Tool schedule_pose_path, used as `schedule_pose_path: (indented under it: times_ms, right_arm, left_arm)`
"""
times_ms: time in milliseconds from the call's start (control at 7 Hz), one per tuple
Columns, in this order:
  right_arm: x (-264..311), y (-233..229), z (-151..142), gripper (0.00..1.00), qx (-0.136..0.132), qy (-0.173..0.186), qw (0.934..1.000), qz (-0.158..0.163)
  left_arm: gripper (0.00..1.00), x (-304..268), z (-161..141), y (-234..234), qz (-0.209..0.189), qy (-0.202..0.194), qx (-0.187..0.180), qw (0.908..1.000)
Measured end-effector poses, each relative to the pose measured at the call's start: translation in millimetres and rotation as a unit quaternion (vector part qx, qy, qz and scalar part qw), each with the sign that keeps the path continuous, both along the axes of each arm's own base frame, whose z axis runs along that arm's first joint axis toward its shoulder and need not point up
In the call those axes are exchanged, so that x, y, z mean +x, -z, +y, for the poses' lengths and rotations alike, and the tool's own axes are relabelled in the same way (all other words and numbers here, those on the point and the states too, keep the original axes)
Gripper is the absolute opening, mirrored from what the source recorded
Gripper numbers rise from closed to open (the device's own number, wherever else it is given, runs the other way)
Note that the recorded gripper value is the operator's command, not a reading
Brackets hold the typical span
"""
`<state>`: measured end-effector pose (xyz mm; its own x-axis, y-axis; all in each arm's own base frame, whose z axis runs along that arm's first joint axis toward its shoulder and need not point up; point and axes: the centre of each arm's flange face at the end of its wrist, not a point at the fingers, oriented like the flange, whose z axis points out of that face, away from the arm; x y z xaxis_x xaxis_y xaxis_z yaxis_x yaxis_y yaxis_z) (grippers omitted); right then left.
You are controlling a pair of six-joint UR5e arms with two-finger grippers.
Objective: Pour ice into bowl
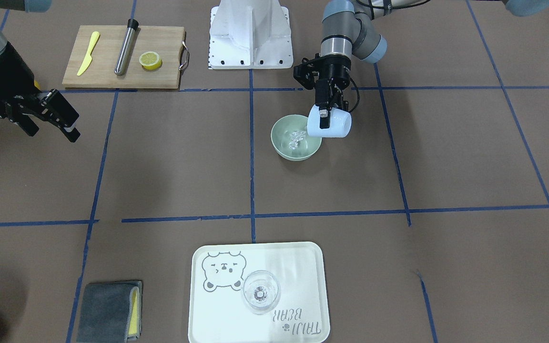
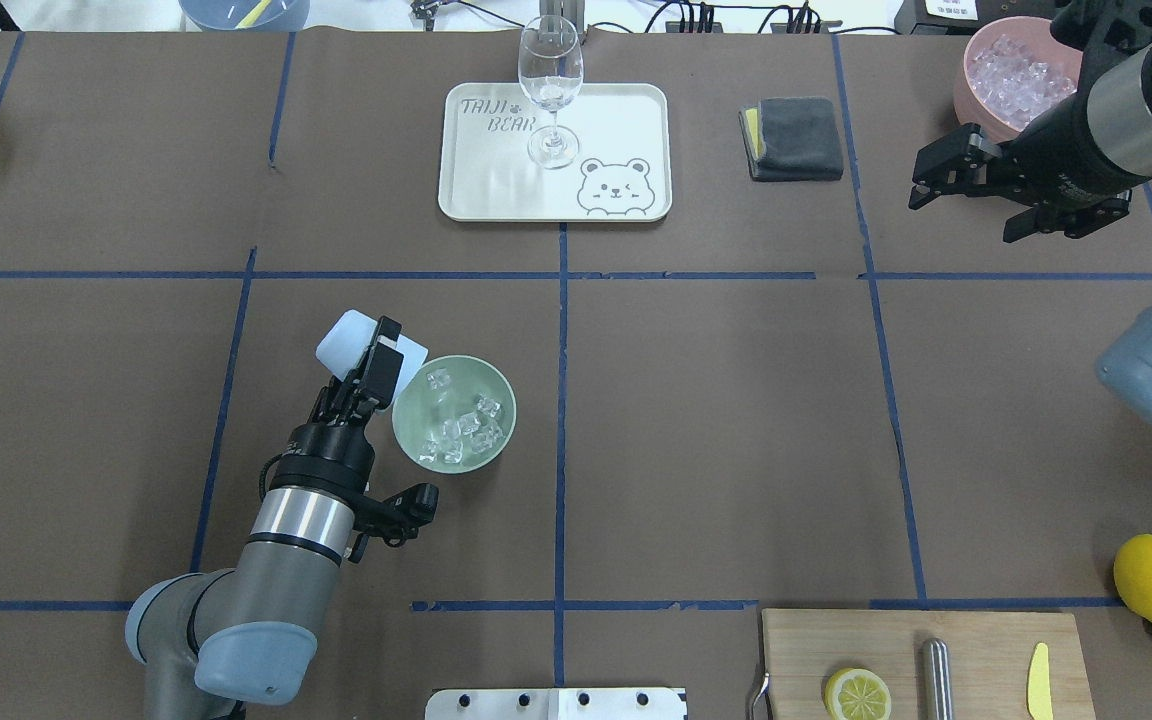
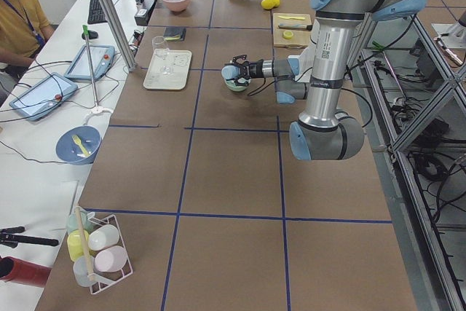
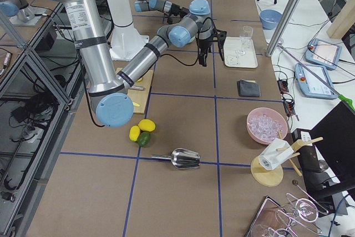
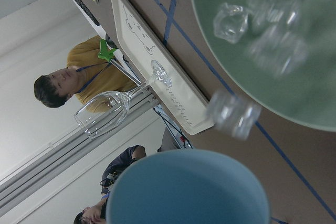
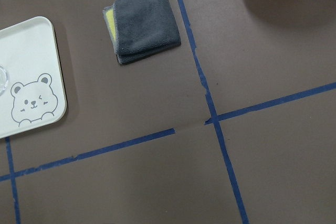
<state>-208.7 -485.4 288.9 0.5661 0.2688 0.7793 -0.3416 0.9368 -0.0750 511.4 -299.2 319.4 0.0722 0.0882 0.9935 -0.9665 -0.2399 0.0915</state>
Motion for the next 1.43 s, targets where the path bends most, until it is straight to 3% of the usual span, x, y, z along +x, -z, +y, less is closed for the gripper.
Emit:
schedule_pose_path:
  times_ms: [286,571,857,1429]
  right_arm:
    - [-0.1,-2.6,0.1,1.00,-0.003,0.000,1.0000,0.001]
    - [0.1,-4.1,-0.4,1.00,-0.002,-0.002,1.0000,0.003]
    - [0.5,-0.4,-0.9,1.00,0.005,-0.003,1.0000,0.003]
    - [3.8,2.9,-2.6,1.00,0.017,-0.007,0.9998,0.008]
  left_arm:
    - [0.00,-2.7,0.9,1.1,-0.006,0.006,0.007,0.9999]
    - [0.00,-21.0,2.4,1.1,0.085,0.013,0.013,0.9962]
    - [0.00,-31.3,-0.2,-6.4,0.186,0.021,0.000,0.9823]
    - [0.00,-66.9,-22.8,-66.3,0.250,0.020,-0.038,0.9673]
